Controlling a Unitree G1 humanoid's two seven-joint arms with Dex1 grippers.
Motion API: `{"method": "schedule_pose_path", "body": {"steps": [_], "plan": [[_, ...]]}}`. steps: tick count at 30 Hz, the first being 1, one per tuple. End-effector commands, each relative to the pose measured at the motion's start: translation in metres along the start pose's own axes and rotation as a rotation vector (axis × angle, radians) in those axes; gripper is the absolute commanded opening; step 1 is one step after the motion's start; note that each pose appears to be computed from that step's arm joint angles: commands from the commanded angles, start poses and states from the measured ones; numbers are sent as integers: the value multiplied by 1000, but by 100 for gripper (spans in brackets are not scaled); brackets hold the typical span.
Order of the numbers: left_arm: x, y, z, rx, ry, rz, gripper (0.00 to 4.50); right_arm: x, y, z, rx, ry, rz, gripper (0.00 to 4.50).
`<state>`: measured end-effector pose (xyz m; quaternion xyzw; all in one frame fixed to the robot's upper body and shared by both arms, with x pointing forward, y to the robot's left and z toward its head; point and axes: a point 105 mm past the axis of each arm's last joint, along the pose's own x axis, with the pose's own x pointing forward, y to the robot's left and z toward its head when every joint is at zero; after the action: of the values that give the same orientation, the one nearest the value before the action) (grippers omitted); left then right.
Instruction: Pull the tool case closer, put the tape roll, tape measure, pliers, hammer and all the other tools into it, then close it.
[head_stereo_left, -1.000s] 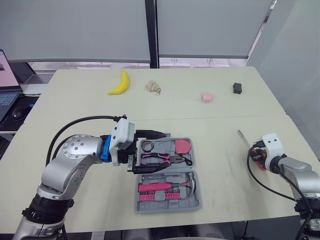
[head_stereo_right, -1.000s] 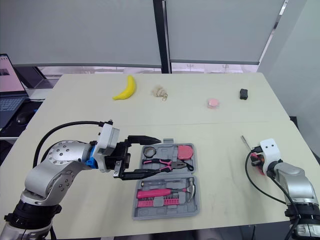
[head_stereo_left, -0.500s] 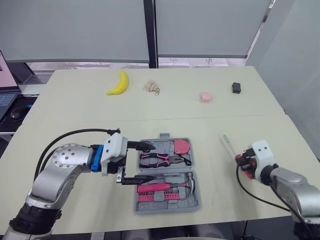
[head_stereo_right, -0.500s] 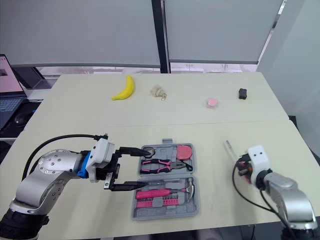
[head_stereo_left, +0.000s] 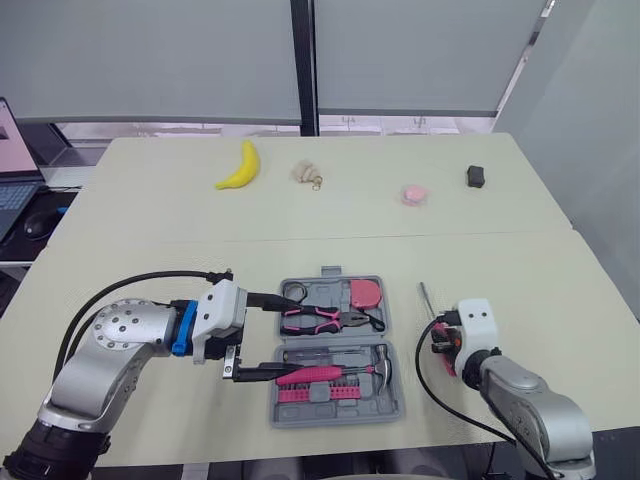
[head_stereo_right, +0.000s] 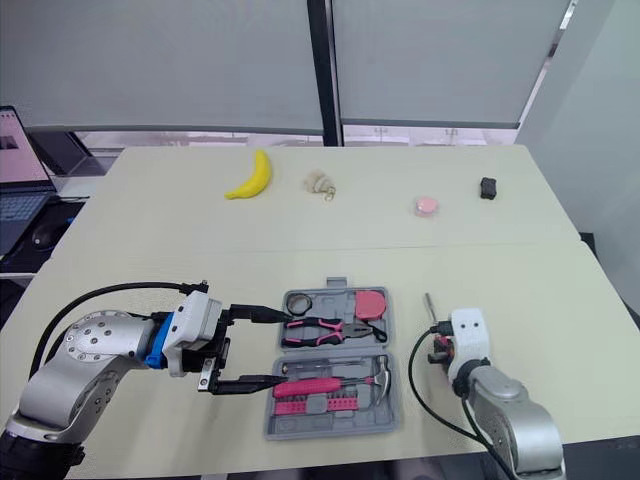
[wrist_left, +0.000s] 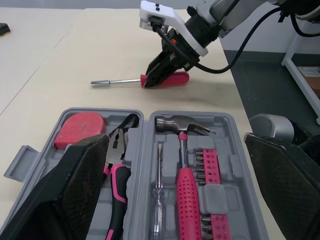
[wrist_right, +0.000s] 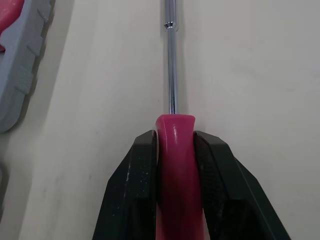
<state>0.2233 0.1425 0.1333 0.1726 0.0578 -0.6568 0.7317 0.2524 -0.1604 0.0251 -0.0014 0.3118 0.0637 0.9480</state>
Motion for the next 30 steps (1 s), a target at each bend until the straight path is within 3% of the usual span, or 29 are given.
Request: {"method": "schedule_pose_path", "body": {"steps": [1, 13, 15, 23, 26, 30], "plan": [[1, -6, 8, 54, 0, -27, 450, -1, 5, 10, 6, -52, -9, 85], [5, -10, 9, 62, -4, -45, 450, 11, 17, 9, 82, -65, -14, 85], [5, -9, 8, 64, -3, -43, 450, 9, 18, 13, 110, -82, -6, 158], [4, -9, 7, 62, -1, -29, 450, -22, 18, 44, 120, -212, 98, 366], [3, -10, 7, 60, -2, -25, 450, -38, 18, 57, -46, -249, 197, 366], [2, -9, 7, 59, -1, -25, 450, -50, 23, 72, -507, -247, 397, 366]]}}
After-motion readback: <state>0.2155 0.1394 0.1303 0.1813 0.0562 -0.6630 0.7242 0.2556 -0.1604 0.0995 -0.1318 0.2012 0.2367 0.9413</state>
